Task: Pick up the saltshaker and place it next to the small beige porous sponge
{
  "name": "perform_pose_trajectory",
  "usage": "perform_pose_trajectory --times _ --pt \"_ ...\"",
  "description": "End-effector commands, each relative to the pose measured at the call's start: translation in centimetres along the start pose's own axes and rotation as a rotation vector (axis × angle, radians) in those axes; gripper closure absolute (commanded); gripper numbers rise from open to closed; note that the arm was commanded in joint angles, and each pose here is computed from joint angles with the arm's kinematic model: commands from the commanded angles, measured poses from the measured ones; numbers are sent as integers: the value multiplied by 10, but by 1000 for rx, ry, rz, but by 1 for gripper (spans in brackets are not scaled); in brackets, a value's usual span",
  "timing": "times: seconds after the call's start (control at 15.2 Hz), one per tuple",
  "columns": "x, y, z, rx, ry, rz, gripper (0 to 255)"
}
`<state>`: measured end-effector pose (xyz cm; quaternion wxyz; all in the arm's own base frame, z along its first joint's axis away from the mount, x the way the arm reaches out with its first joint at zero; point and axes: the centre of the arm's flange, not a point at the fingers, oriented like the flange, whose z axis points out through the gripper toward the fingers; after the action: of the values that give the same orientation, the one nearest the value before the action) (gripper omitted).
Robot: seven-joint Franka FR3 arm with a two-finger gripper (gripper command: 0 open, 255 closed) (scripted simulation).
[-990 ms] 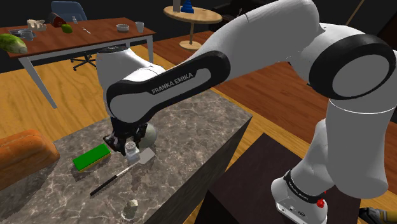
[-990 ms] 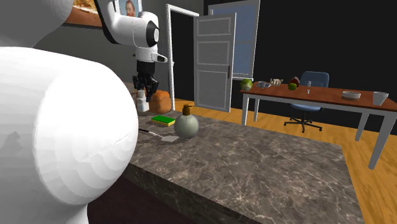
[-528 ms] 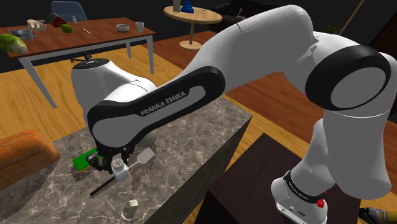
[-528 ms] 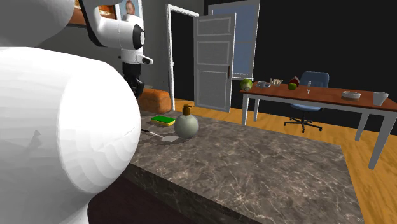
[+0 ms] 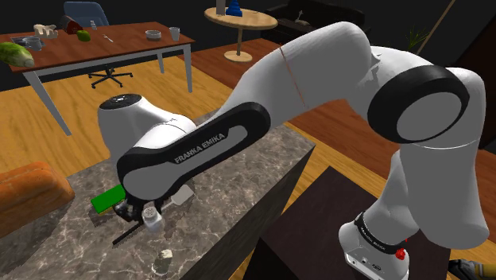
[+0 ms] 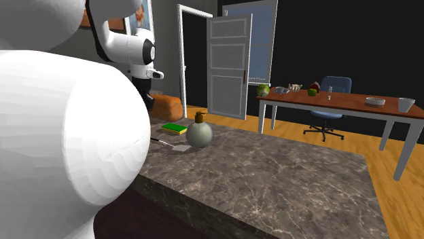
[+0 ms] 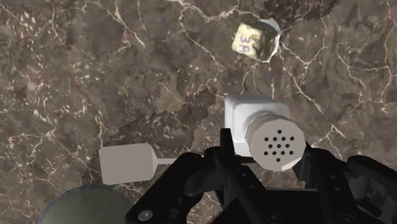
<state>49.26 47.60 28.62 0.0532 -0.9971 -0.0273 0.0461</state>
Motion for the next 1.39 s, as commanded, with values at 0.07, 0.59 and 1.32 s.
perform_pose_trajectory --times 0.07,0.59,1.32 --pt "1 2 16 0 0 0 255" --pt "4 7 58 0 0 0 255" --pt "8 11 102 0 0 0 255"
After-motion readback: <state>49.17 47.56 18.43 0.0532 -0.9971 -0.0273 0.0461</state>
